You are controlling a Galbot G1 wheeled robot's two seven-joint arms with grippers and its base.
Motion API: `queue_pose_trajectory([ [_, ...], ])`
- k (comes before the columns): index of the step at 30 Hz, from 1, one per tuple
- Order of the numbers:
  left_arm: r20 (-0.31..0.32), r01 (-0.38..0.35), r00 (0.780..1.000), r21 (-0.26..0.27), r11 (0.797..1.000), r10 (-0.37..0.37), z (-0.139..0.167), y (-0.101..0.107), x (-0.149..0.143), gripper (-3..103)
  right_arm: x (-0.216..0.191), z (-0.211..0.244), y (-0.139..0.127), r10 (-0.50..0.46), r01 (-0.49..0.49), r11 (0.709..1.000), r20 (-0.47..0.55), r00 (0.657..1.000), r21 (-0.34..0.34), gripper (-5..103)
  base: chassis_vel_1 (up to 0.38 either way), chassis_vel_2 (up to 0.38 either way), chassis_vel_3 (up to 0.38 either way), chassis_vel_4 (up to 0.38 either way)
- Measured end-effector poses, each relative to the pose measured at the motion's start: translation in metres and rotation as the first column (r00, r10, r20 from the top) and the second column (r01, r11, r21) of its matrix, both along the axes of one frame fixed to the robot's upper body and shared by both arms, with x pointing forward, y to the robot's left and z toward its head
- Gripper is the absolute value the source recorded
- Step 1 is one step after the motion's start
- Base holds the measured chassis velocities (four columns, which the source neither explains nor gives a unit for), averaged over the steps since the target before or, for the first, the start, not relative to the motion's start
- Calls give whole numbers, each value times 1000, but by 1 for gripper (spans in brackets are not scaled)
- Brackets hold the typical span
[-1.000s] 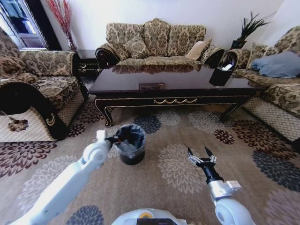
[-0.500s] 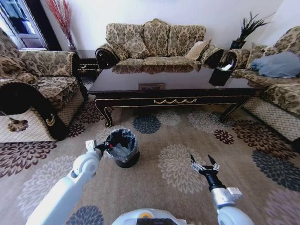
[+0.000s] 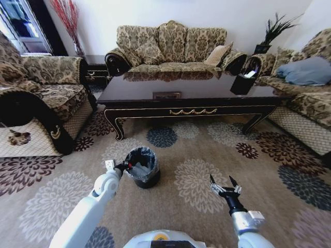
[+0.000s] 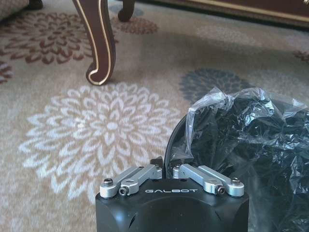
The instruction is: Move to the front of the table and pick up the trash from the floor, then place it into the trash bin.
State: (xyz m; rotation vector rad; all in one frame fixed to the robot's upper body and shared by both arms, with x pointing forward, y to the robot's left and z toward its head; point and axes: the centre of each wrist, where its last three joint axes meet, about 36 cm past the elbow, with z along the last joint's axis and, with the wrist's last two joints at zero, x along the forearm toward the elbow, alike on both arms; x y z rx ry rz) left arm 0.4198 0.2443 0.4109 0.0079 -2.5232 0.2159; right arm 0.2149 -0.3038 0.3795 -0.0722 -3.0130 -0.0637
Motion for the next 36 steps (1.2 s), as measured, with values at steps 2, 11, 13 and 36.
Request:
queue_pose_trajectory([
  [2,-1,-1,1000,5,1000,1,-3,0,-1,4,0,-1,0,0,0,1000,-2,1000,1,100,0,0,0,0],
  [11,-7,6,1000,14,1000,-5,-3,1,-7,16,0,-6,0,-1,1,1000,-6,1000,5,100,0,0,0,0],
  [13,7,10,1000,26,1000,-10,4,-2,-8,27,1,-8,0,-2,2,1000,-8,1000,6,100,0,0,0,0],
  [36,283,15,958,103,995,-44,37,3,-60,100,-7,-23,8,116,-113,993,77,990,-33,100,0,0,0,0],
])
